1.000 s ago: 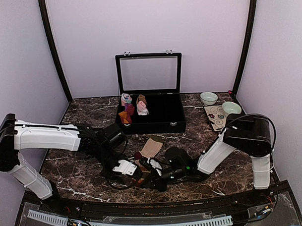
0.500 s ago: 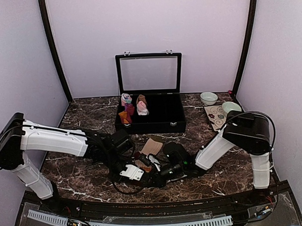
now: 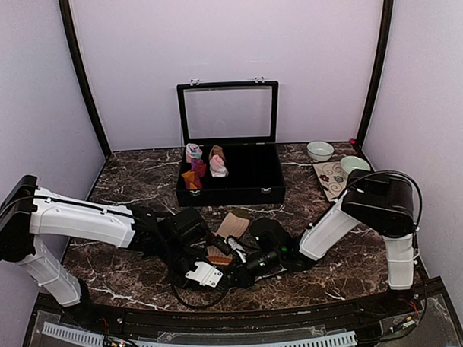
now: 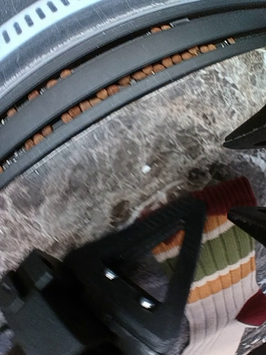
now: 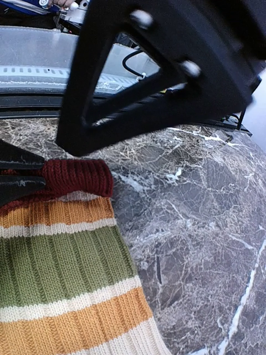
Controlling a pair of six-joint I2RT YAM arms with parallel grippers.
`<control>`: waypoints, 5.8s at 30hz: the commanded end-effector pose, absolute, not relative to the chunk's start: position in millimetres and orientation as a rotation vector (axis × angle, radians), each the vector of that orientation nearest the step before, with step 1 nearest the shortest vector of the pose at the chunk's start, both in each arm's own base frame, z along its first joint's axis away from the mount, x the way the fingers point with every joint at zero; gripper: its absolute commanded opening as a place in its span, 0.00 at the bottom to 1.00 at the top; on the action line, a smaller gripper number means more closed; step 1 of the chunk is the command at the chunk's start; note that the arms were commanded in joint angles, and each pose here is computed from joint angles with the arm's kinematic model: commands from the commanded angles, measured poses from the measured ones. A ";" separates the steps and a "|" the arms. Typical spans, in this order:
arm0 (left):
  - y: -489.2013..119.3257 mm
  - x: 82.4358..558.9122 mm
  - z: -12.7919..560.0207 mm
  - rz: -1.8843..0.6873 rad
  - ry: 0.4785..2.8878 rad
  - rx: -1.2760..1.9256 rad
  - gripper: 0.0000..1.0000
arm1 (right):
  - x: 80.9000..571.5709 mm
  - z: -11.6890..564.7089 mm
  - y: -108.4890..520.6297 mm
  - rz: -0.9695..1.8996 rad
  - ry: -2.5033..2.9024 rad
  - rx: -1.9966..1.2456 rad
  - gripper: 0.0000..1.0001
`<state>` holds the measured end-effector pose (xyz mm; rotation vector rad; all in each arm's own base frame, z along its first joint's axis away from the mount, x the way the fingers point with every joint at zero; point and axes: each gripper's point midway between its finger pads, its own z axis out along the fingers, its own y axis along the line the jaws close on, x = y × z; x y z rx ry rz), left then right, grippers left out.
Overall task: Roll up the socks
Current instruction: Roll the sock at the center of the board.
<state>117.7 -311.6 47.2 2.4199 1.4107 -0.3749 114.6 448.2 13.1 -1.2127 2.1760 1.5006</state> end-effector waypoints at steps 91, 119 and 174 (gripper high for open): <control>-282.7 118.3 -16.7 -0.230 1.605 2.365 0.00 | 94.8 -89.1 359.9 1.179 2.765 -1.046 0.06; -276.5 116.9 -6.0 -0.813 2.065 2.326 0.00 | 180.8 62.4 287.0 0.428 2.049 -0.600 0.99; -273.6 144.5 -8.5 -1.374 2.452 2.141 0.00 | 109.5 -3.3 467.7 0.565 1.392 -1.850 0.39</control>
